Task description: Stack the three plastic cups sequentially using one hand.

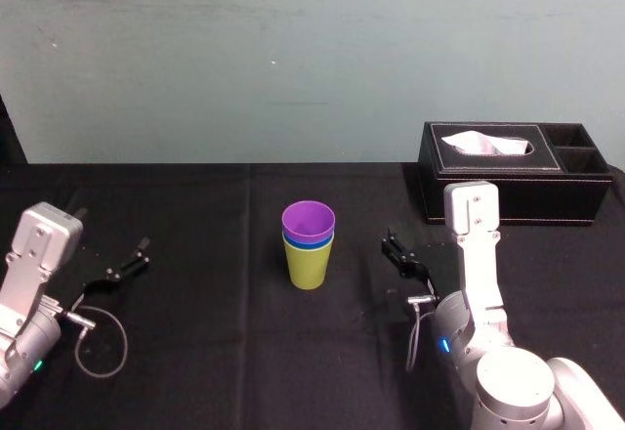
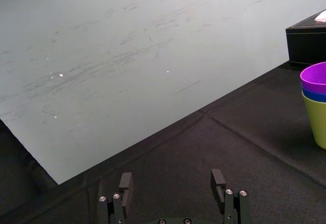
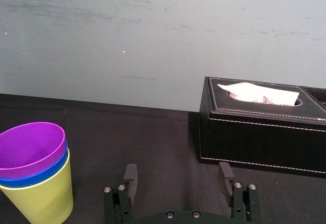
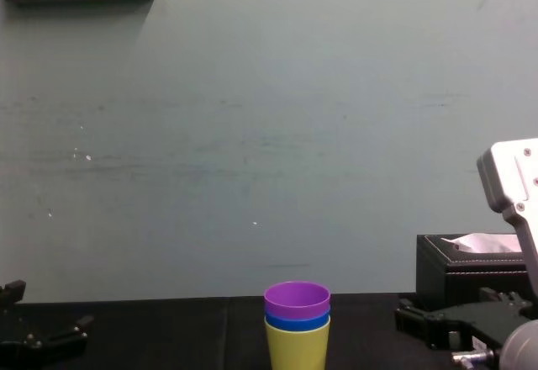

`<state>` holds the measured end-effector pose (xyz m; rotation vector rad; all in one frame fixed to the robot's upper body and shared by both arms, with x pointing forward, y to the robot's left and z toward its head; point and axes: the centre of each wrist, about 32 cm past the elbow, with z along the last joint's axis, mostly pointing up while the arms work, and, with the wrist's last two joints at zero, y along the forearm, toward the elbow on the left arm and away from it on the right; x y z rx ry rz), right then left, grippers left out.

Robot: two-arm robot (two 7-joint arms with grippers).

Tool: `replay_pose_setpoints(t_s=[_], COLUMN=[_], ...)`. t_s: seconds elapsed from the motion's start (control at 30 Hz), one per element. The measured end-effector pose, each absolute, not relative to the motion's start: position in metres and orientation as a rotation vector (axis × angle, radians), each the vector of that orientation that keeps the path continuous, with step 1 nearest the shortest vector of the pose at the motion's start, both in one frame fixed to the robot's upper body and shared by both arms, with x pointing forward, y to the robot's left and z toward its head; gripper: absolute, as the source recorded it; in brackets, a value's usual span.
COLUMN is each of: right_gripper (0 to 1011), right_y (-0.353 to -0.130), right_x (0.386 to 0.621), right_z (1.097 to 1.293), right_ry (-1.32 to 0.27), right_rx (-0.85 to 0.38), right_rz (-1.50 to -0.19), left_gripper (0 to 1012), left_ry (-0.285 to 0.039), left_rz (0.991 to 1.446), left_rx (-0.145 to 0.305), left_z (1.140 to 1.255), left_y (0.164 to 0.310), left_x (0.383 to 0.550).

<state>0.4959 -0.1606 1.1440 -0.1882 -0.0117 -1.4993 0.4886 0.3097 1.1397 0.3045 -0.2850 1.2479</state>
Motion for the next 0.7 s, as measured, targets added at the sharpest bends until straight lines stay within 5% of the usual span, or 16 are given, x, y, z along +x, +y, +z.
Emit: replay_pose_setpoints(t_s=[0.7], right_gripper=[1004], right_y=[-0.1609], right_x=[0.4964], right_z=[1.1449], right_ry=[-0.013], right_rx=[-0.186], right_rz=[-1.497], left_gripper=[1000], left_ry=[-0.285], left_rz=[1.248], left_rx=[0.304], left_z=[1.1398], left_y=[0.3097], left_x=[0.4886])
